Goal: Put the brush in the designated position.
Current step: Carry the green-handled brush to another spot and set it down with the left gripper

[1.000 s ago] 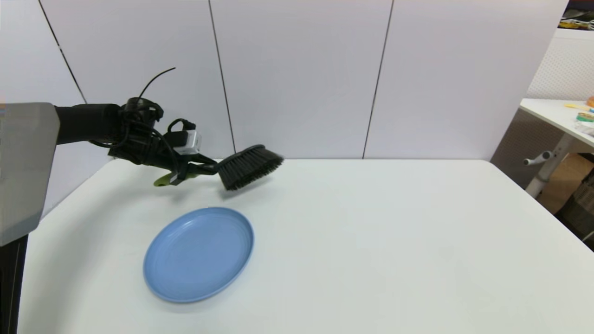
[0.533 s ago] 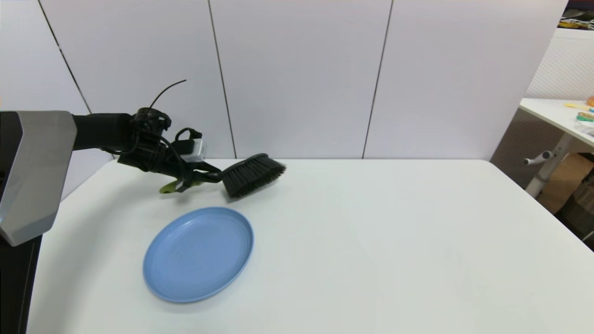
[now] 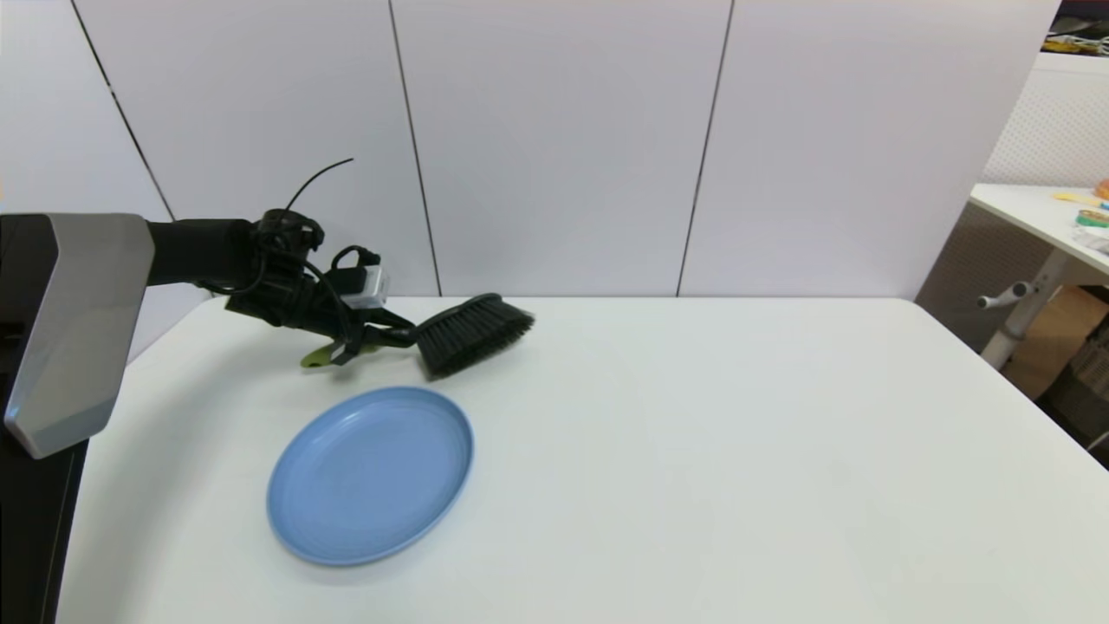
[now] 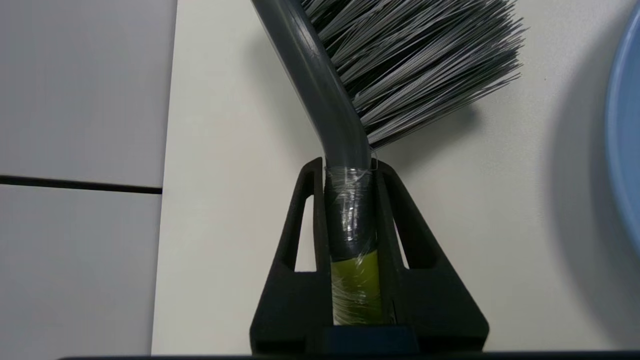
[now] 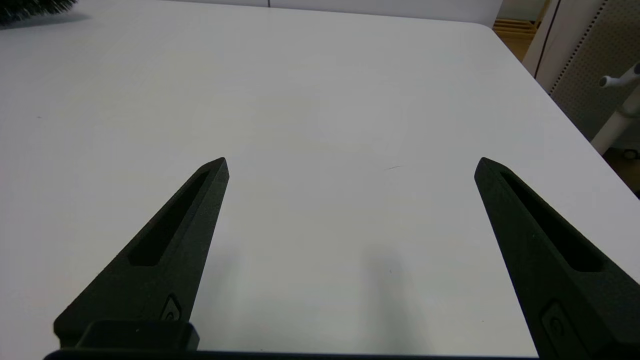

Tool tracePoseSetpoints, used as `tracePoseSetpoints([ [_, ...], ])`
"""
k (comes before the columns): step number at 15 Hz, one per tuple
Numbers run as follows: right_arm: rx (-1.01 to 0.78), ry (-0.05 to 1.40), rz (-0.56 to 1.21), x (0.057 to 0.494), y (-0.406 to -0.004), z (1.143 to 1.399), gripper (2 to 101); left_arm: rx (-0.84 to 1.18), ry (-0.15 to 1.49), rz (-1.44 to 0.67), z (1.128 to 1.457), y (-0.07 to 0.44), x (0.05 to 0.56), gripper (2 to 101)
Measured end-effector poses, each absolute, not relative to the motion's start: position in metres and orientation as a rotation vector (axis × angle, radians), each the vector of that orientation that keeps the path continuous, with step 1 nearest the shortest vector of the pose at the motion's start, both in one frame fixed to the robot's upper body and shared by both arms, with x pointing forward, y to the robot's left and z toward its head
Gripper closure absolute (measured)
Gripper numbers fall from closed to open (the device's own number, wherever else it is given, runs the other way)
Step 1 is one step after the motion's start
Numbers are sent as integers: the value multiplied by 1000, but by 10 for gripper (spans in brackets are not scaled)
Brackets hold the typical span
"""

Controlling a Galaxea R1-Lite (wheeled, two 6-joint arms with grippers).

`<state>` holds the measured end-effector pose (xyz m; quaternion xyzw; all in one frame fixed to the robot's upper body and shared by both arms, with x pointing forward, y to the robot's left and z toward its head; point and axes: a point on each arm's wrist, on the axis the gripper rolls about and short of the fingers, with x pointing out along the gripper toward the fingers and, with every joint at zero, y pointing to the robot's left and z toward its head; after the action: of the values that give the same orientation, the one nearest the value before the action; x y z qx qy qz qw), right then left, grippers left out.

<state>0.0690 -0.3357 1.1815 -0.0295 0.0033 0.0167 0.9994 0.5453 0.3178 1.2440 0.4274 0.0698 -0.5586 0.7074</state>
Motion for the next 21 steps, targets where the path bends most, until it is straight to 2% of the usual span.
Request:
tracePoseSetpoints([
  [12,-59,7,33,69,-336,1182,50,936,170,-1250,1236,318,548,860],
  [16,-59,7,33,69,-336,1182,50,934,171,-1252,1236,318,547,540],
  [19,-59,7,33,69,-336,1182,50,939,165,-1251,1239,317,546,385],
  [21,-59,7,33,69,-336,1182,50,946,151,-1233,1254,317,541,308],
])
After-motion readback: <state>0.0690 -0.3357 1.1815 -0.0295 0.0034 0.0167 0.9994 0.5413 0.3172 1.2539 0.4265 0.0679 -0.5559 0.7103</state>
